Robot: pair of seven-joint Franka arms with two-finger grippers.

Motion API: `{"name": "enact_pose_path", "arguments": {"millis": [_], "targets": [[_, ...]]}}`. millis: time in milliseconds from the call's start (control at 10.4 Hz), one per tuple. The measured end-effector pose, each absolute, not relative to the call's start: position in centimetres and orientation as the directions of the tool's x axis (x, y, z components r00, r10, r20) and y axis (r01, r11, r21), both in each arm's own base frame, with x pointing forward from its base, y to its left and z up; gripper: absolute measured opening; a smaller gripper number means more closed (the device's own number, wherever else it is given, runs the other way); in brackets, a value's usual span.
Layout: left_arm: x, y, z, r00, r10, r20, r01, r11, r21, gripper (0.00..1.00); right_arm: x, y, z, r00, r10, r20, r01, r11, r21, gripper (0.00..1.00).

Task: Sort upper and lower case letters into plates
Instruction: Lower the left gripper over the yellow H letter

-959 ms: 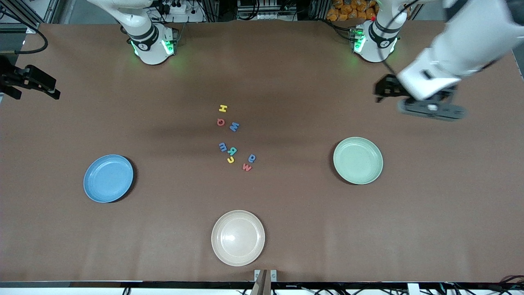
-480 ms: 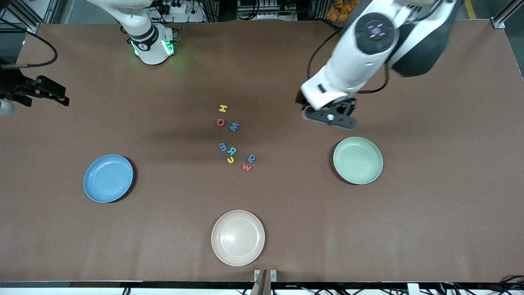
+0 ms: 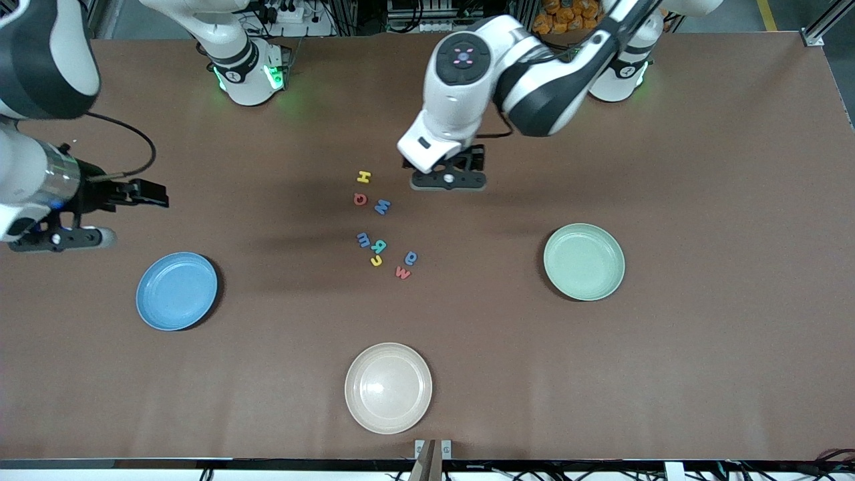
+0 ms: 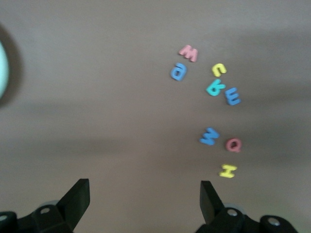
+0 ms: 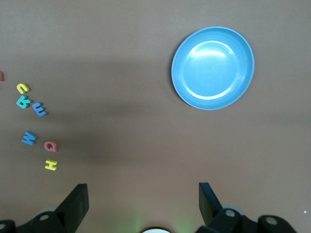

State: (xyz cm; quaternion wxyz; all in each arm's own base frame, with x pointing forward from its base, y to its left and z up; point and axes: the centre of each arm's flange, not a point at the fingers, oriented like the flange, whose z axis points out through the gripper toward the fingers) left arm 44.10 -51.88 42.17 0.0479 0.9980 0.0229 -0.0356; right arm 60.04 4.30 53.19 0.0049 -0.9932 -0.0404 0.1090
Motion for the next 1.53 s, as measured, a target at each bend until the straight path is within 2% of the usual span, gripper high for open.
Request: {"name": "enact_pose_path", "arguments": {"millis": [384,576,863,1151,1535], "targets": [[42.7,-58.1,34.3,0.988,0.154,-0.009,0.154,-0.986,0.062,1.00,61.5,8.3,51.7,0.982,0.103,-0.156,0.102,-0.995,-0.016,1.00],[40.1,-60.9,31.1,0.980,0.195,0.034,0.194,-0.981,0.019,1.00,63.6,8.7,47.6,0.989,0.018,-0.148,0.017,-1.000,-0.011,1.00],[37.2,-63.1,30.3,0.979,0.197,0.053,0.197,-0.980,0.013,1.00,65.3,8.5,41.5,0.979,-0.039,-0.202,-0.039,-0.999,0.000,1.00],[36.0,-64.8,30.1,0.993,0.092,0.078,0.085,-0.993,0.086,1.00,66.2,7.7,40.4,0.984,-0.058,-0.171,-0.060,-0.998,-0.004,1.00],[33.5,-66.1,23.9,0.994,-0.096,0.056,-0.099,-0.994,0.050,1.00,68.3,6.2,36.3,0.990,-0.090,-0.110,-0.093,-0.995,-0.021,1.00]]}}
